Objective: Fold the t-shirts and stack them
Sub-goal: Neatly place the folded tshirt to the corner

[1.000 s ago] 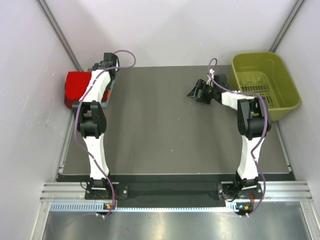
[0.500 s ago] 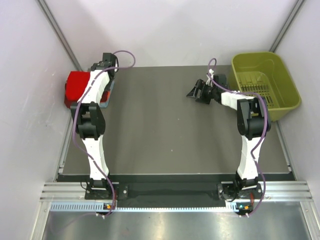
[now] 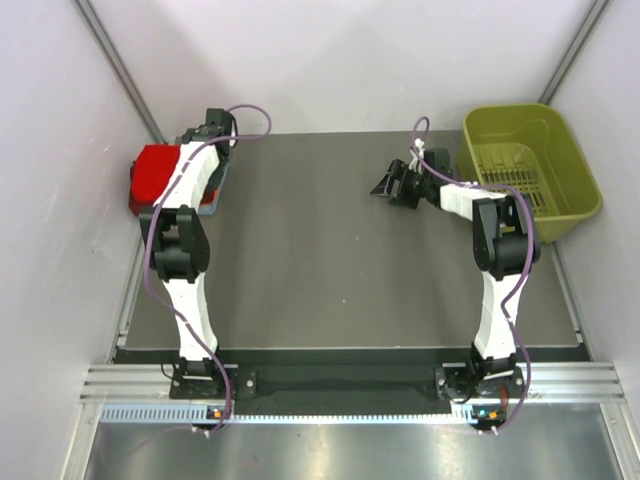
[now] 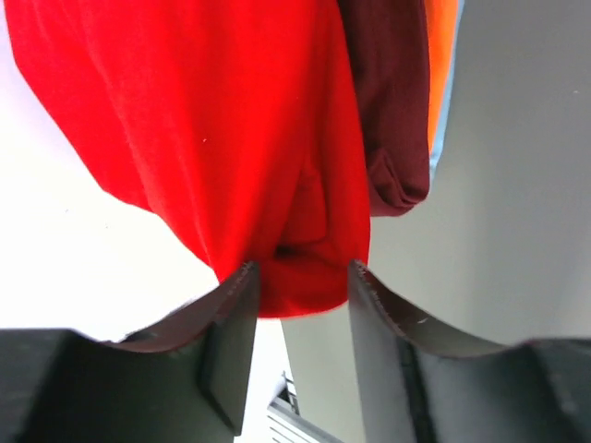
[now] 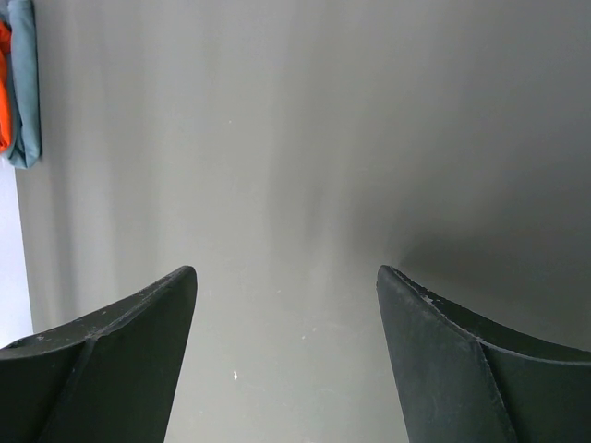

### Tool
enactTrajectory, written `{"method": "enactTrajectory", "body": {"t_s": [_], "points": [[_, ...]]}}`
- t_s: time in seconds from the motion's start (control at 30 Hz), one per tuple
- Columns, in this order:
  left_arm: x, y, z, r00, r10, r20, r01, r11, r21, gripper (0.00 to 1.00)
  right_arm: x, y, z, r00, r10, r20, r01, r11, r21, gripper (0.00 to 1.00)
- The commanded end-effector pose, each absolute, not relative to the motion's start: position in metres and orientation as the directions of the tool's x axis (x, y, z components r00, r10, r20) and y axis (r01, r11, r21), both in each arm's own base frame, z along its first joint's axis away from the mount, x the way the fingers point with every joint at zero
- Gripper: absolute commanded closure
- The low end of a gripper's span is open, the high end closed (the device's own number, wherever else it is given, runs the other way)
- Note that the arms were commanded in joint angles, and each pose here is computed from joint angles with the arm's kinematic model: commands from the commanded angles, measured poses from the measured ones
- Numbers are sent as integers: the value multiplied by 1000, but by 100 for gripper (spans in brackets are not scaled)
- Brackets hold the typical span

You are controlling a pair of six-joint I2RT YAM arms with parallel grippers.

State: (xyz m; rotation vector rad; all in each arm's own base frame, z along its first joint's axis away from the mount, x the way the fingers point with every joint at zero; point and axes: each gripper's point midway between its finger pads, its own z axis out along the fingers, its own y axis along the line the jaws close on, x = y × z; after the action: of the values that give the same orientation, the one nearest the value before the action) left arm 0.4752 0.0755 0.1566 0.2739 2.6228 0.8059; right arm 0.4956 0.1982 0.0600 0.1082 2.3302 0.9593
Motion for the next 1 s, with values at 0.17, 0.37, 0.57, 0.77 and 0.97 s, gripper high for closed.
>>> {"method": "enactTrajectory", "body": {"t_s": [0.17, 0.37, 0.57, 0.77, 0.97], "points": [[535, 11, 245, -720, 363, -591, 4, 854, 520, 48, 514, 203, 116, -736, 262, -624, -271, 731, 627, 21], [576, -125, 283, -351, 408, -843, 176, 913, 368, 32, 541, 163, 186, -556, 175, -813, -313, 862, 399, 1], [592, -183, 274, -225, 86, -971, 246, 969, 28, 1, 551, 94, 241, -382, 53, -923, -90, 992, 94, 0], [572, -212, 254, -359, -40, -932, 321, 933, -164, 1, 522, 63, 284, -339, -89, -936, -26, 996, -85, 0], [556, -193, 255, -391, -50, -919, 242, 958, -155, 1, 482, 67, 293, -312, -136, -940, -53, 991, -126, 0]]}}
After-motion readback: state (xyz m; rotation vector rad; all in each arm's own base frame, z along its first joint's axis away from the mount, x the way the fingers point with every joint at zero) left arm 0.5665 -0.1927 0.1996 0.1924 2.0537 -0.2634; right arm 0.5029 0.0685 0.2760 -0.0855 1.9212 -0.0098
